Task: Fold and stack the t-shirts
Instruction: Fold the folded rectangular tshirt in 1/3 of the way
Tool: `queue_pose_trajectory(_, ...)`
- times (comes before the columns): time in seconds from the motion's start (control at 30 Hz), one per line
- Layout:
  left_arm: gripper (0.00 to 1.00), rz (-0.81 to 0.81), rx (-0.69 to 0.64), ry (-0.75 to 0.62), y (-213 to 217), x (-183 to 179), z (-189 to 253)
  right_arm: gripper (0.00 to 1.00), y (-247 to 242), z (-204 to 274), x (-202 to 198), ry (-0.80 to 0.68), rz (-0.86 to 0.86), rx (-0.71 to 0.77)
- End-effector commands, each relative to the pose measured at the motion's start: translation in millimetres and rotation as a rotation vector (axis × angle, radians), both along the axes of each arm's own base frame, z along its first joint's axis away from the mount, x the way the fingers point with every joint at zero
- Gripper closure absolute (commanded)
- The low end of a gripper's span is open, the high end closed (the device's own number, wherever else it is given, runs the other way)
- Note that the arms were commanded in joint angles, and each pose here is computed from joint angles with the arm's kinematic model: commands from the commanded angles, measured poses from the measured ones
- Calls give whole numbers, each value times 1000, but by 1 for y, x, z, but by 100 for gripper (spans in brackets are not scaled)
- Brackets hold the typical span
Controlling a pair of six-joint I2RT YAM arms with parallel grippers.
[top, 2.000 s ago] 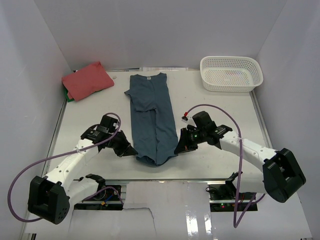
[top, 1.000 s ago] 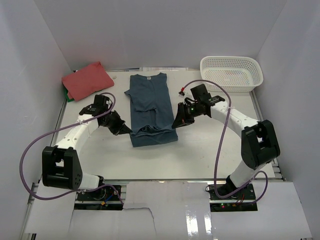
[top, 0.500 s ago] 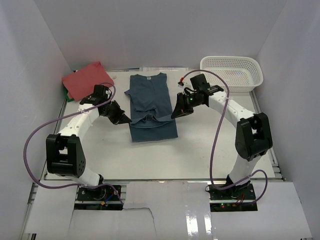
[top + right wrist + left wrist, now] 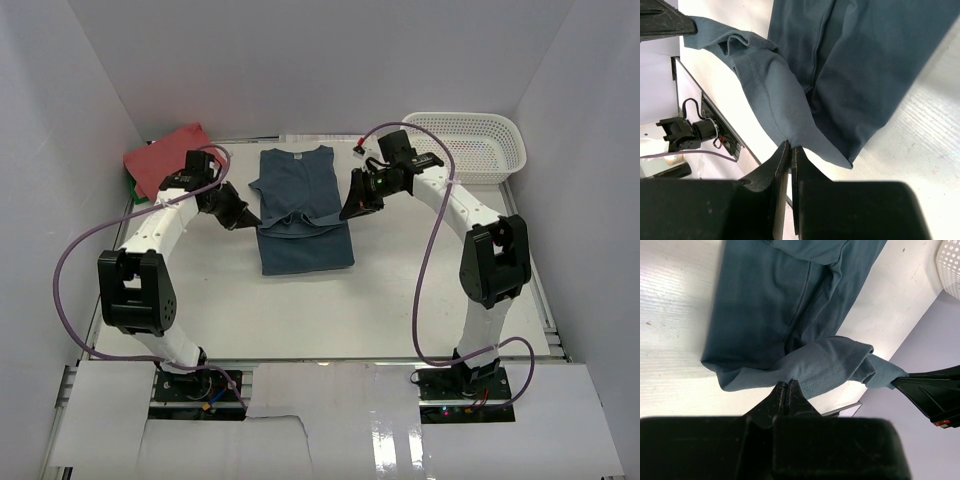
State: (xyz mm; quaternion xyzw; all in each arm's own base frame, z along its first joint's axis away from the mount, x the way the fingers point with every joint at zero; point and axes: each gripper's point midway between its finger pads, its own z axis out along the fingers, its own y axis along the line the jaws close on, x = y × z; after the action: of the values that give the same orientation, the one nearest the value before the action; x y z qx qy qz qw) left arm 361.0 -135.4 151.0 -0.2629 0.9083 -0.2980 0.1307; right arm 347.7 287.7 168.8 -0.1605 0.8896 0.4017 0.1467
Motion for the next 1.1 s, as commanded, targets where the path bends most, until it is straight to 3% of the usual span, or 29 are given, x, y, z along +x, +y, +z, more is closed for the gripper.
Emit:
queue_pose_trajectory(0.0,100,-2,16,-52,6,12,13,92,2,10,9,-17,16,16)
queue_pose_trajectory(1.07,100,-16,49,-52,10,74,-14,92,17,-20,80,7,3,46)
